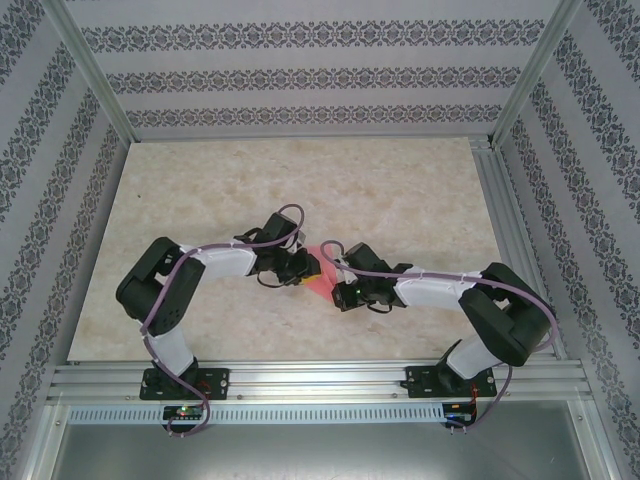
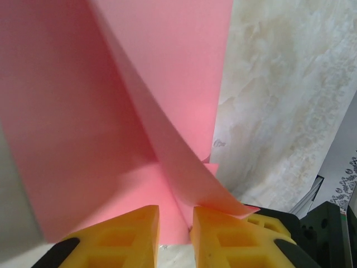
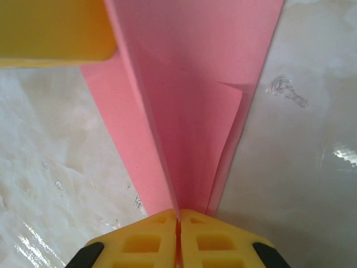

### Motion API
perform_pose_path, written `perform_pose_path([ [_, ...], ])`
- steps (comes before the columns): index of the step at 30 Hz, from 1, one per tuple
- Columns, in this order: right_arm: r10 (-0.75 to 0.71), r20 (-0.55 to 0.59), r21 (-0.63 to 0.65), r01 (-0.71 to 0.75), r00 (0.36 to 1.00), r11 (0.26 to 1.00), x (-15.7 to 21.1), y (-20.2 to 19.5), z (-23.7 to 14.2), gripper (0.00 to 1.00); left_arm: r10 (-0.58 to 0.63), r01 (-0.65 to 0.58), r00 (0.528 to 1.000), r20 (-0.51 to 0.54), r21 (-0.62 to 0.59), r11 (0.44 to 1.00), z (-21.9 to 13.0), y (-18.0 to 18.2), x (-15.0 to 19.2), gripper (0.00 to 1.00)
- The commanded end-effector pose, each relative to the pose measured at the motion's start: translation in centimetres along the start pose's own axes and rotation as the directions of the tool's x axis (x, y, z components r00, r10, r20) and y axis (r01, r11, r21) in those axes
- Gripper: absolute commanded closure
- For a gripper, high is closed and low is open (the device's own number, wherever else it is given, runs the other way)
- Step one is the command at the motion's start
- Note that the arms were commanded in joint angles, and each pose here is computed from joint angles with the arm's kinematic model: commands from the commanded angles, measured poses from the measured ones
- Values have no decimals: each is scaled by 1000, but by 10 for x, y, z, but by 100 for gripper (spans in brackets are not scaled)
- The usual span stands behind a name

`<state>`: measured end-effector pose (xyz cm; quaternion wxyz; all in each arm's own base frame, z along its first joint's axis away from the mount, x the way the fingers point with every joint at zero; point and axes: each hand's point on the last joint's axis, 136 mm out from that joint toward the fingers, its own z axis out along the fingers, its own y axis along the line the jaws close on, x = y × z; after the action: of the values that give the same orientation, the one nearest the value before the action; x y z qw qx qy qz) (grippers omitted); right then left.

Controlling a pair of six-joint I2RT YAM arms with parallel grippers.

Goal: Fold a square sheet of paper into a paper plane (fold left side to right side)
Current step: Fourth fold the wing at the center of the table.

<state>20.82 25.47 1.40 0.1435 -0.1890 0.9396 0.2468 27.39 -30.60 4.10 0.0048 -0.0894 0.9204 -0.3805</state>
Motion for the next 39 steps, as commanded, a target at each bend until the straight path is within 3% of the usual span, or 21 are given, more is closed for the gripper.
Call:
perform_pose_path([
  [1, 23, 17, -34, -22, 1000, 999, -3, 1, -2, 91, 21, -21, 1000, 5, 45, 999, 6, -18, -4, 74],
  [5, 41, 14, -45, -41, 999, 998, -4, 0, -1, 90, 9, -9, 1000, -3, 36, 999, 12, -13, -3, 75],
  [13, 62, 45, -73, -59, 997, 996, -13, 2, -14, 77, 1, -1, 1000, -12, 16, 1000, 17, -5, -2, 75],
  [23, 161, 124, -217, -131, 979, 967, -55, 2, -44, 67, 8, -8, 1000, -15, 9, 1000, 17, -5, -2, 76],
  [28, 227, 100, -297, -189, 969, 936, -79, 3, -35, 68, 10, -10, 1000, -14, 11, 1000, 17, -6, -3, 76],
  [39, 242, 62, -321, -210, 968, 923, -96, -2, -7, 70, 14, -14, 1000, -18, 7, 1000, 17, -6, -2, 76],
])
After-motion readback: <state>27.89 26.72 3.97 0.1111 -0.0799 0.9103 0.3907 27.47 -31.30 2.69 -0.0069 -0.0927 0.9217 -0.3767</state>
